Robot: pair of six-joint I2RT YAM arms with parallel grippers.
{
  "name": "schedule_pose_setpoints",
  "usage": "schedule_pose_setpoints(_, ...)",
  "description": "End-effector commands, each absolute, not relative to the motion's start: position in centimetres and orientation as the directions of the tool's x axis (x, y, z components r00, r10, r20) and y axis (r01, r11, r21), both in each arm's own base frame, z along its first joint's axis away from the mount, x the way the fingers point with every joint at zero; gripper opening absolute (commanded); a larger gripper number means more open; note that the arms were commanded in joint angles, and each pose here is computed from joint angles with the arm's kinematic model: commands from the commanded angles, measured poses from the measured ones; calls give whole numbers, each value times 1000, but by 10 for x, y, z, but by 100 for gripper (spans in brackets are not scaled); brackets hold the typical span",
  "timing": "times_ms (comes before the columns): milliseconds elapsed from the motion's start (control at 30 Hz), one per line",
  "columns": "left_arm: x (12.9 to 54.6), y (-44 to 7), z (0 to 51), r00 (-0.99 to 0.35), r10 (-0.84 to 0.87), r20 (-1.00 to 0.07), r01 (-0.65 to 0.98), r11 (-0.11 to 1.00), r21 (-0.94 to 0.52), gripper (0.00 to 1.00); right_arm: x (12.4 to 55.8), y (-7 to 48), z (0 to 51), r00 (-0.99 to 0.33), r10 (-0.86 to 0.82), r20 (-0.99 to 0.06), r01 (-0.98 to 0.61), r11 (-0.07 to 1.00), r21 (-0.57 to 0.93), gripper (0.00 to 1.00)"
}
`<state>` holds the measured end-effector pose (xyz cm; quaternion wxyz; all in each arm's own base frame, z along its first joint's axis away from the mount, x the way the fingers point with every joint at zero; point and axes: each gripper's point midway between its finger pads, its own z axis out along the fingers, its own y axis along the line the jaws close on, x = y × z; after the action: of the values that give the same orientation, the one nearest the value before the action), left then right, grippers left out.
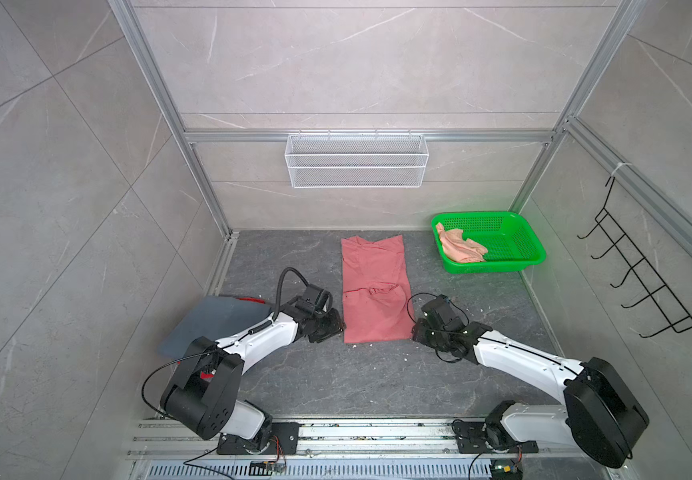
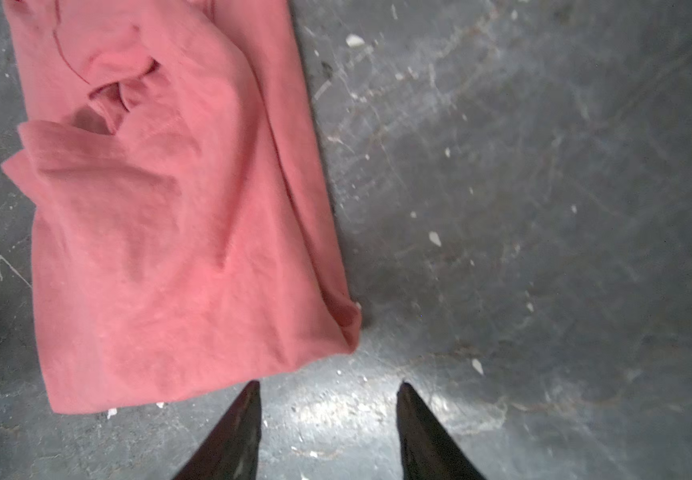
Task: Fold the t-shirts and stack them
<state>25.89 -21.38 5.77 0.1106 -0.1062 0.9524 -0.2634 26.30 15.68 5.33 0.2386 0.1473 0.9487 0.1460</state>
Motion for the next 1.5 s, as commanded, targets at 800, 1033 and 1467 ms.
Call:
schedule_pose_setpoints(800,253,-237,56,-927,-370,-61,-253,737,-627,0,264,179,45,-854,396,-338,230,870,437,0)
schedule_pose_setpoints(1033,179,-221,83,-942,-330,-68,-219,752,-622,0,191,177,92,-885,321,-337,120,857,501,0)
schedule_pose_setpoints(1467,218,-241,182,-916,-256,-308,-6,778,-628,0,250,215,199,-735,326,-594,-11,870,492,0)
